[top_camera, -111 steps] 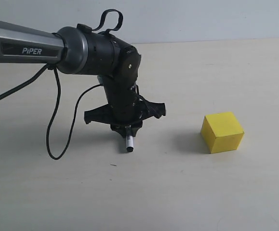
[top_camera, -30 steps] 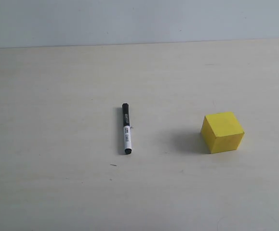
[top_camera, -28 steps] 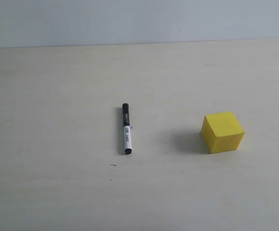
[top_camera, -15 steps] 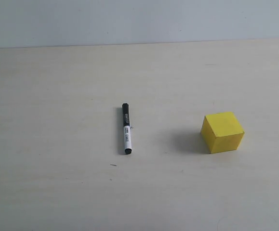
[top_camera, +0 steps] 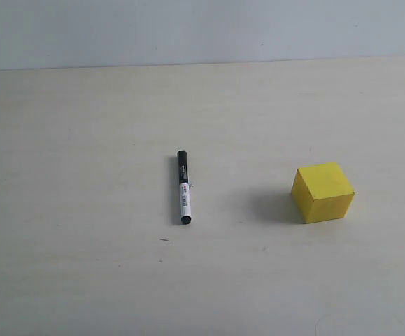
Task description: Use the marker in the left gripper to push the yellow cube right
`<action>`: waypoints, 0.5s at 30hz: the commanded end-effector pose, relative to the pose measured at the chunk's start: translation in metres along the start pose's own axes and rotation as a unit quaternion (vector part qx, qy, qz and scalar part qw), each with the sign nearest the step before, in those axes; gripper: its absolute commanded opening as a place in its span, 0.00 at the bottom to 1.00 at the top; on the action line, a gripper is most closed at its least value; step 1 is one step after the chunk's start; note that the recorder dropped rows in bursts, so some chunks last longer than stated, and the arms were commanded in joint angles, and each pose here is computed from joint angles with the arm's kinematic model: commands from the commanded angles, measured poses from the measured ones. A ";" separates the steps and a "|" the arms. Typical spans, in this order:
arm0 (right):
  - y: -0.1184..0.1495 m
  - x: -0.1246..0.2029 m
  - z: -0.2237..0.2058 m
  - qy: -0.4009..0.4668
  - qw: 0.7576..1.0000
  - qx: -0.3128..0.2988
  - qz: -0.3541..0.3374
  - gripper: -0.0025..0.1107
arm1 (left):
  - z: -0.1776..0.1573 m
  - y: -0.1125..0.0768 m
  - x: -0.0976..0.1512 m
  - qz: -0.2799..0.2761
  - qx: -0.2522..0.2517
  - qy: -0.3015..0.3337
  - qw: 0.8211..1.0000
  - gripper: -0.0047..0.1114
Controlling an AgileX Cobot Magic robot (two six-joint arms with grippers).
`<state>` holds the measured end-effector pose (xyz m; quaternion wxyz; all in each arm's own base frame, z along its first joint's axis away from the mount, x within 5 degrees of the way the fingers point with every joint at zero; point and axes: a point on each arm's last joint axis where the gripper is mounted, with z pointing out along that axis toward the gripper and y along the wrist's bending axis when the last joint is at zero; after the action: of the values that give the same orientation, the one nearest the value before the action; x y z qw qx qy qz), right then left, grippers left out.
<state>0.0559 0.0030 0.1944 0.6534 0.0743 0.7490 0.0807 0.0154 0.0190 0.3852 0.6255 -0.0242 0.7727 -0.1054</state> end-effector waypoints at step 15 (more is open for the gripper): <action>0.000 0.001 0.000 -0.001 1.000 0.001 -0.005 0.02 | -0.073 0.002 0.006 -0.019 -0.071 -0.231 0.970 0.04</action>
<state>0.0559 0.0030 0.1944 0.6534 0.0743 0.7490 0.0807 -0.0522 0.0315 0.3907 0.7591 -0.1146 0.6397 -0.0381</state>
